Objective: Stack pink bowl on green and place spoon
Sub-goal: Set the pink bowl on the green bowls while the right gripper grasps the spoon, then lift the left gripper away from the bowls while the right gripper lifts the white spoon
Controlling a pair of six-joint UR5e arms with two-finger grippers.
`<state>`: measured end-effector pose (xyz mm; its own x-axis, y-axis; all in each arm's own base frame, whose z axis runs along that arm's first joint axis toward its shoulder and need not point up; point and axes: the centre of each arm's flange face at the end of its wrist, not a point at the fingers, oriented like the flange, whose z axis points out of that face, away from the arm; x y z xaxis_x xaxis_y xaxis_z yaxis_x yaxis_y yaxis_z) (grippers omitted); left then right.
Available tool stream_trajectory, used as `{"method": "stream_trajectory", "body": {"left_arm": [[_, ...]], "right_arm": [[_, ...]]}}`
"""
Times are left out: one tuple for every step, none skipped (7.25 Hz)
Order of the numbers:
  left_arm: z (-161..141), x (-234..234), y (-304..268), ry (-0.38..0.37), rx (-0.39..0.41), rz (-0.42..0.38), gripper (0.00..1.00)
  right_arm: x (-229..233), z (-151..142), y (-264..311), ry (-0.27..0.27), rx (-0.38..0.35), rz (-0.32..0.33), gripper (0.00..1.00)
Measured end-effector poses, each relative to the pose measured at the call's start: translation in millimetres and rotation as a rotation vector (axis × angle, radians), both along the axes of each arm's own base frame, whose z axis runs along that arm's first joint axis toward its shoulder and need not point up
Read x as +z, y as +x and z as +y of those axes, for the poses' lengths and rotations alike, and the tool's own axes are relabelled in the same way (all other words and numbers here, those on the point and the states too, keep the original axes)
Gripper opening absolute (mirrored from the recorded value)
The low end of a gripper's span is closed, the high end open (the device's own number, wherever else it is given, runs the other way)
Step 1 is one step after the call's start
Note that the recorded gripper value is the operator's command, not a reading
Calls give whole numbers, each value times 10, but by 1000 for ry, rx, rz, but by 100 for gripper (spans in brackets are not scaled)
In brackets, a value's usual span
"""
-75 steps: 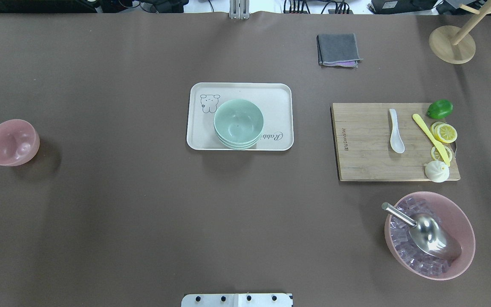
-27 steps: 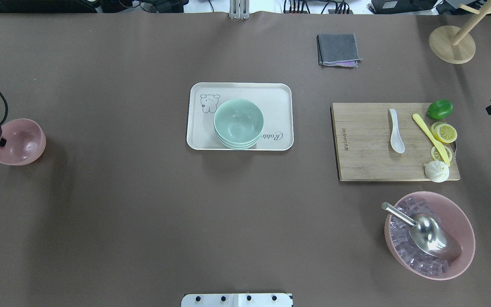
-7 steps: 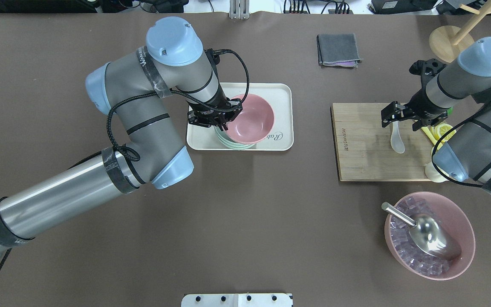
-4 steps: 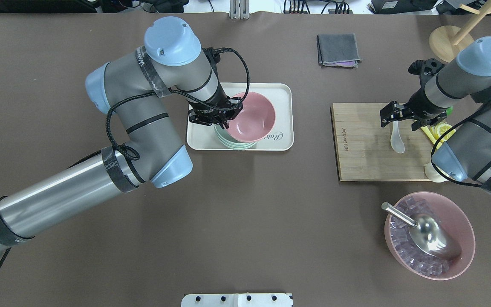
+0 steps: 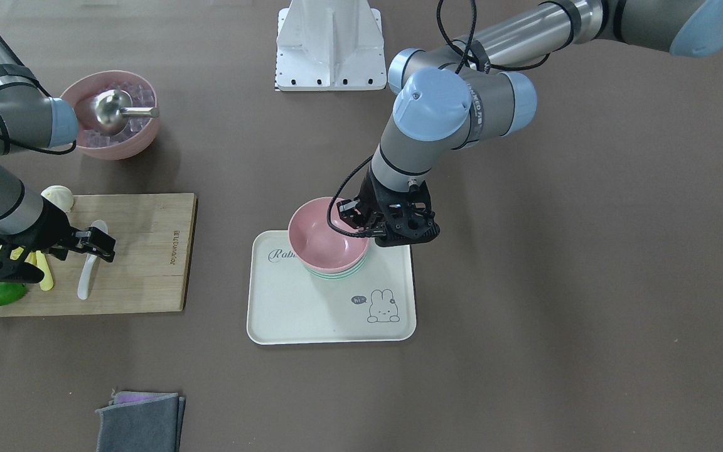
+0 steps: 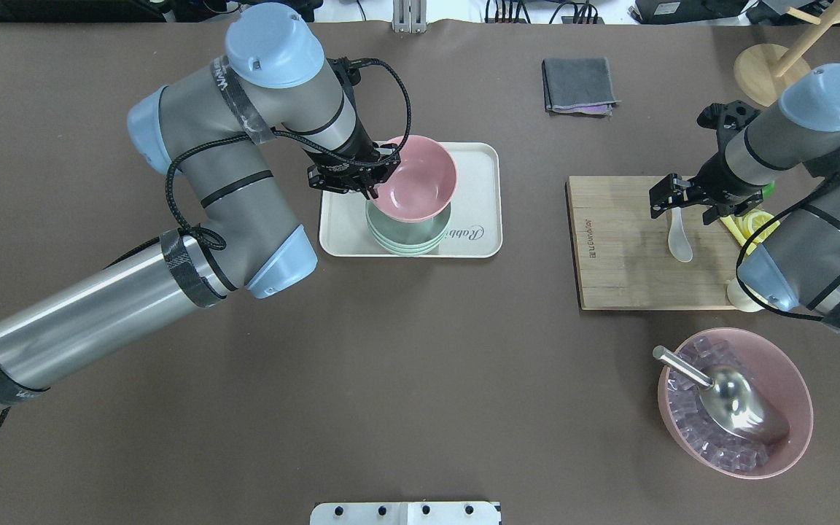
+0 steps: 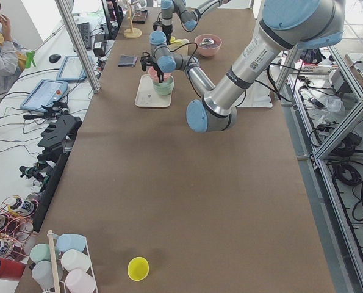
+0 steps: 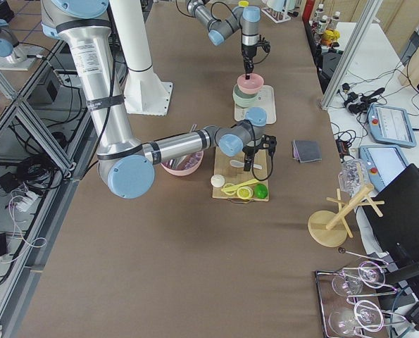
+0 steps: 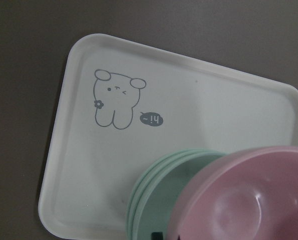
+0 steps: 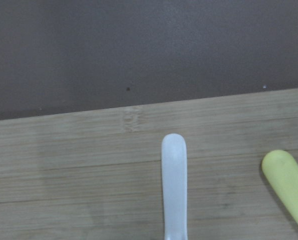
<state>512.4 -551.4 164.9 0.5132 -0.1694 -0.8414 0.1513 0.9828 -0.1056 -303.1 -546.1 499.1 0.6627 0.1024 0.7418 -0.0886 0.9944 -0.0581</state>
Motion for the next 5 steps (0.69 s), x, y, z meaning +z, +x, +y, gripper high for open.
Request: {"method": "stream_trajectory", "body": {"left_arm": [[26, 41, 55, 0, 5, -7, 98], [60, 76, 123, 8, 1, -15, 98], [7, 77, 72, 17, -16, -15, 98], [-93, 78, -86, 9, -19, 0, 98], [-140, 87, -276, -3, -13, 21, 98]], "right_arm": [[4, 10, -20, -1, -3, 0, 94], [13, 22, -44, -3, -7, 2, 85], [25, 26, -54, -4, -8, 4, 63], [46, 31, -65, -7, -6, 10, 44], [81, 41, -82, -11, -3, 21, 11]]}}
